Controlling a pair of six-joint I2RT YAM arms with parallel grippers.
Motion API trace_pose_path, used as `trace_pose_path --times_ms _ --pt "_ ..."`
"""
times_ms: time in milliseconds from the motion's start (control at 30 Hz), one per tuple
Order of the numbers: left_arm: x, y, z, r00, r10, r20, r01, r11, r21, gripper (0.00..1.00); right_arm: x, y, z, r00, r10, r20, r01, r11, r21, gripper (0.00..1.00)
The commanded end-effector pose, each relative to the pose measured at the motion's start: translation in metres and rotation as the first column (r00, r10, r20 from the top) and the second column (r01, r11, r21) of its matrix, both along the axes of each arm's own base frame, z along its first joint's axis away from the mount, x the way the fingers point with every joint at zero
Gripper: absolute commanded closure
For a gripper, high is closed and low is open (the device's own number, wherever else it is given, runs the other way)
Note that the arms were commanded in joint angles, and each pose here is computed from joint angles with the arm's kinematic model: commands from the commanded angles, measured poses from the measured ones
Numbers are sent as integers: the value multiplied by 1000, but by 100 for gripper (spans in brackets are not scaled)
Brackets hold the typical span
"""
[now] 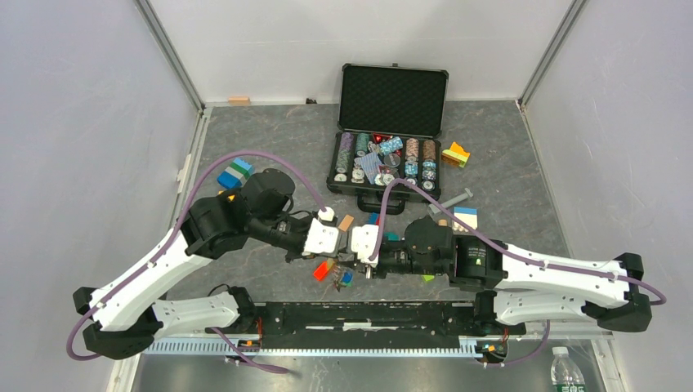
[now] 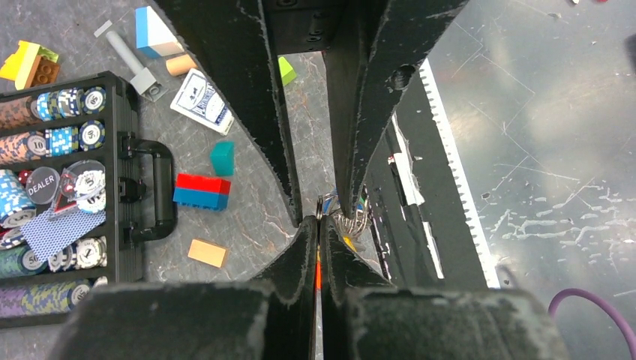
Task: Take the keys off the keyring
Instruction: Remove the key from the keyring.
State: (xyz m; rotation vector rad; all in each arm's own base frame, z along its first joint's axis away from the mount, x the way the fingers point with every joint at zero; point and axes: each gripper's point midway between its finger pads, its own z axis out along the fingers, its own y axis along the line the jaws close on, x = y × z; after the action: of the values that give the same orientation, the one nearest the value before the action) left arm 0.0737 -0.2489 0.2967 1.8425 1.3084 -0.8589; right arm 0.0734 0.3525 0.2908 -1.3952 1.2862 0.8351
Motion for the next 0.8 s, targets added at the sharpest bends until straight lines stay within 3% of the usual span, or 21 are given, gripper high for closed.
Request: trace_pose_path --times_ms 0,200,367,467,767 --pt "-8 -4 23 996 -68 51 72 994 -82 98 6 5 23 999 -27 25 25 996 83 69" --pt "-8 -4 21 996 -76 51 80 994 -81 98 8 3 26 999 -36 30 33 995 93 71" --pt "-9 -3 22 995 -77 57 82 993 -84 98 6 4 24 999 -25 26 22 996 89 85" --pt "-8 -3 22 995 -76 62 81 993 -84 98 5 5 23 999 -21 26 19 997 81 100" --pt "-8 4 20 993 -70 100 79 993 -90 98 3 0 25 999 -8 50 3 994 107 100"
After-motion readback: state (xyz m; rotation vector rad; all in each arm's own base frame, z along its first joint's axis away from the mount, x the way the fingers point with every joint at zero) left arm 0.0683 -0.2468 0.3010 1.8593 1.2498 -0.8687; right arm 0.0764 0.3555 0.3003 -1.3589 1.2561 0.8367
